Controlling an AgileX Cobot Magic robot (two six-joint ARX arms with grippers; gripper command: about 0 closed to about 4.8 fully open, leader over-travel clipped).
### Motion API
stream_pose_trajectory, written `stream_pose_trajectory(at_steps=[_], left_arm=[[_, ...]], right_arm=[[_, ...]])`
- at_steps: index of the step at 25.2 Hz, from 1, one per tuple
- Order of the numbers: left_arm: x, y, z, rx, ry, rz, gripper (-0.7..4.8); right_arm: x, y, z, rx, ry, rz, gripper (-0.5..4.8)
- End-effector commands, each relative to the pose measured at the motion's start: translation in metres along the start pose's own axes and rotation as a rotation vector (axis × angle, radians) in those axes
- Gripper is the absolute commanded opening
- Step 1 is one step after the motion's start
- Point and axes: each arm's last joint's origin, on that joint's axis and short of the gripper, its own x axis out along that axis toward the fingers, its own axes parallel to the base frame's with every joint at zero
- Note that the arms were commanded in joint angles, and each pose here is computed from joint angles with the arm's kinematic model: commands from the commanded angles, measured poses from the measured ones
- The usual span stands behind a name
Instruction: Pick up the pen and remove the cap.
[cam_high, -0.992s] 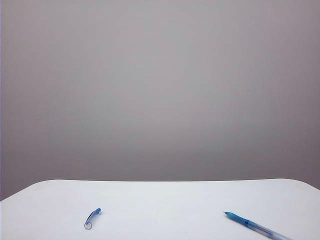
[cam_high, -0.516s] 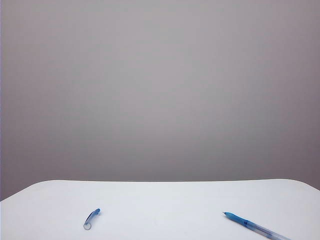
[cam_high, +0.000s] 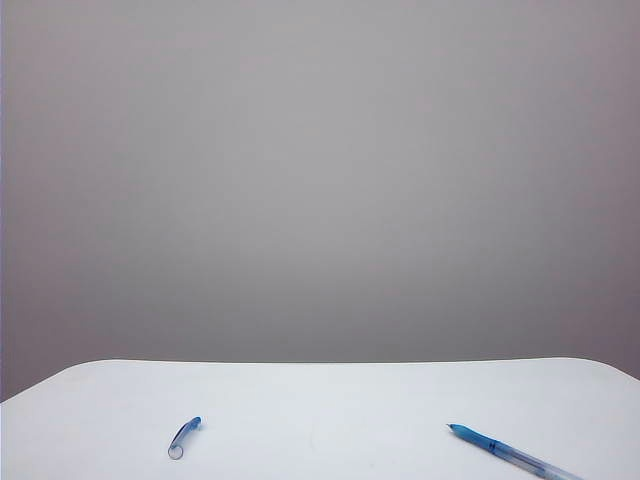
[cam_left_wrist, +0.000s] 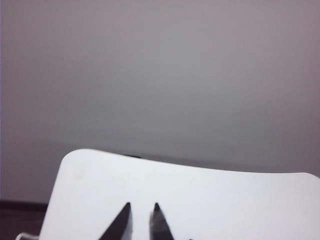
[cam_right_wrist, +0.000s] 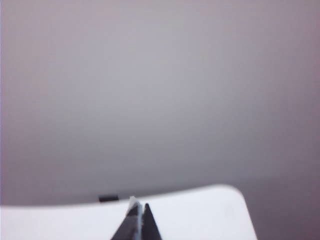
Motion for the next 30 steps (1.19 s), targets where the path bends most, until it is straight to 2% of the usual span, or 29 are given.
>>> stream_pose_trajectory(at_steps=[1,5,6,13,16,21,26,28,30], left_arm=[[0.004,0.008,-0.016,0.071,0.023,0.083,0.48],[0.007,0.014,-0.035,0.059,0.078,0.128,0.42],[0.007,0.015,-0.036,0.062,0.095,0.134,0.21],[0.007,0.015,-0.039,0.11,0.123,0.141,0.21],[0.007,0.015,-0.039,0.109,0.123,0.136,0.2],[0.007,0.011,-0.037,0.11,0.112,0.017,-0.06],[0.007,0.011,-0.036,0.102,0.104,0.004,-0.06],[0.008,0.009,-0.035,0.089,0.096,-0.05,-0.06],[0.008,0.009,-0.035,0.086,0.1,-0.053,-0.06]], right_arm=[[0.004,-0.003,-0.02,0.006,0.05,-0.01,-0.05],[0.006,-0.005,-0.034,-0.001,0.087,-0.017,-0.05],[0.006,-0.006,-0.037,-0.003,0.095,-0.022,-0.05],[0.006,-0.011,-0.056,-0.027,0.2,-0.106,-0.05],[0.006,-0.012,-0.056,-0.029,0.198,-0.13,-0.05],[0.006,-0.011,-0.053,-0.018,0.17,-0.099,-0.05],[0.006,-0.011,-0.052,-0.011,0.162,-0.093,-0.05],[0.006,-0.012,-0.052,-0.014,0.155,-0.125,-0.05],[0.006,-0.012,-0.052,-0.015,0.153,-0.143,-0.05]])
